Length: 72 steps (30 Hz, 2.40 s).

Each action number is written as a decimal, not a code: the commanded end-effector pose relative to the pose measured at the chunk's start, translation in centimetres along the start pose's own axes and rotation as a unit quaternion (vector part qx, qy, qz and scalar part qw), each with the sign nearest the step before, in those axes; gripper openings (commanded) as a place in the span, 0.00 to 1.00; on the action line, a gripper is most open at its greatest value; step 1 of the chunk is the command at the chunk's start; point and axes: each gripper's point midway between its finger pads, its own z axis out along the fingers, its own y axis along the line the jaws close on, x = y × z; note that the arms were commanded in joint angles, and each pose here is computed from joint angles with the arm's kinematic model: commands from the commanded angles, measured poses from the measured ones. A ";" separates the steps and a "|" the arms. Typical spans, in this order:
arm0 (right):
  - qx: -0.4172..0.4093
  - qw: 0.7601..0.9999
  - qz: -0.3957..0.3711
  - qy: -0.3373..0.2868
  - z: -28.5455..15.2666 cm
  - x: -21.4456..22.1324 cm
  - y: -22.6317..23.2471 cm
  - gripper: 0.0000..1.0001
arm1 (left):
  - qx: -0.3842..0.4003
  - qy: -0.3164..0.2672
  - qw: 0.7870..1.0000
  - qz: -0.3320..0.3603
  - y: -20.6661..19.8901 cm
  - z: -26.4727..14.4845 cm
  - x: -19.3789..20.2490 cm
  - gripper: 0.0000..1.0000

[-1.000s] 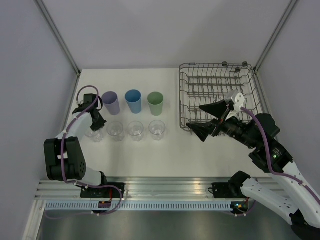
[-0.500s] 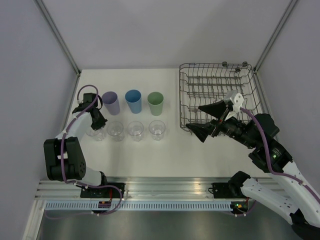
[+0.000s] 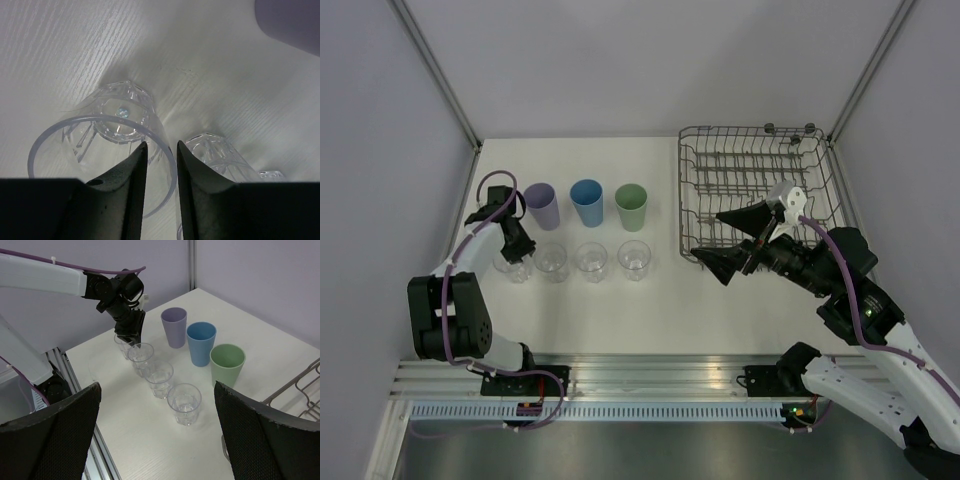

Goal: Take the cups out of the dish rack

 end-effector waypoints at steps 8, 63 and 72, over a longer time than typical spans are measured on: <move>0.004 1.000 -0.014 -0.011 0.0 -0.9 -0.1 0.98 | 0.006 -0.060 0.998 0.007 -0.5 -4.7 -4.1 0.46; 0.498 0.865 -0.050 0.023 -23.8 -1.4 -10.9 0.98 | 0.233 -0.426 0.854 0.186 8.1 -32.9 4.7 1.00; 0.504 0.862 -0.057 0.023 -24.2 -0.8 -11.2 0.98 | 0.232 -0.436 0.850 0.180 8.0 -32.6 4.5 1.00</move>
